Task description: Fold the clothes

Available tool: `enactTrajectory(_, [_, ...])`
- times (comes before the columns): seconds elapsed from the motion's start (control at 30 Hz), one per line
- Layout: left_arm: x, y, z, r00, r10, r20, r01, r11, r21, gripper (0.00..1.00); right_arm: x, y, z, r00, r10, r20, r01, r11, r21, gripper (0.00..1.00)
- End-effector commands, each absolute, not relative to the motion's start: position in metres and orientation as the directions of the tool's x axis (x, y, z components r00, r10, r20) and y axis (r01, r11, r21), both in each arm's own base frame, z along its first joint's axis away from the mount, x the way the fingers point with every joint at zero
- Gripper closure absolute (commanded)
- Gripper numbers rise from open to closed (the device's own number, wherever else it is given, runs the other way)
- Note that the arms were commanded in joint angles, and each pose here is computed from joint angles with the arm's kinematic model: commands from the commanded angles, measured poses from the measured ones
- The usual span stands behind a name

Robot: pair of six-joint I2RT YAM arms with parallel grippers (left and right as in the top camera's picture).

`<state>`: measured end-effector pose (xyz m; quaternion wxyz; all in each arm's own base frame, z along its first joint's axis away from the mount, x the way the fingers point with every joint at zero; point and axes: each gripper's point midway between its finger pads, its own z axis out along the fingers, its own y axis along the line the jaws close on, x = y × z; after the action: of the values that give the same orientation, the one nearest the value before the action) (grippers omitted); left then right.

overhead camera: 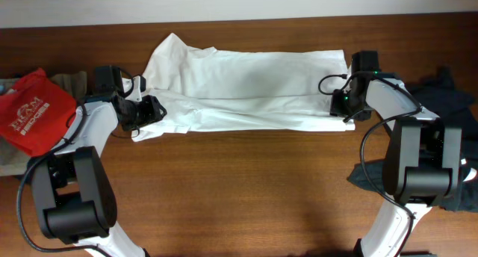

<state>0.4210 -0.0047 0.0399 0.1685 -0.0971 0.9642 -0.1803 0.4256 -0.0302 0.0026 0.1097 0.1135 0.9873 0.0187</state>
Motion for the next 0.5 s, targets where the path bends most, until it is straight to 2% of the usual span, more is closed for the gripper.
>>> enactTrajectory(0.0, [0.421,-0.007,0.038,-0.927,-0.245,-0.284,-0.123,0.914,-0.387,0.50,0.426,-0.031,-0.008,-0.953,0.222,-0.206,0.218,0.975,0.045,0.57])
enactTrajectory(0.03, [0.421,-0.007,0.038,-0.927,-0.245,-0.284,-0.123,0.914,-0.387,0.50,0.428,-0.031,-0.008,-0.952,0.222,-0.213,0.217,0.975,0.045,0.68])
enactTrajectory(0.07, [0.421,-0.007,0.038,-0.927,-0.245,-0.284,-0.123,0.914,-0.387,0.50,0.429,-0.032,-0.007,-0.951,0.222,-0.217,0.217,0.975,0.045,0.69])
enactTrajectory(0.3, [0.421,-0.007,0.038,-0.927,-0.245,-0.283,-0.123,0.914,-0.387,0.50,0.444,-0.033,0.012,-0.941,0.221,-0.256,0.215,0.975,0.051,0.63])
enactTrajectory(0.43, [0.421,-0.007,0.038,-0.927,-0.245,-0.284,-0.123,0.914,-0.387,0.49,0.437,-0.032,0.010,-0.948,0.222,-0.228,0.217,0.975,0.047,0.65])
enactTrajectory(0.47, [0.421,-0.007,0.038,-0.927,-0.245,-0.284,-0.123,0.914,-0.387,0.49,0.437,-0.032,0.010,-0.949,0.222,-0.225,0.216,0.975,0.050,0.68])
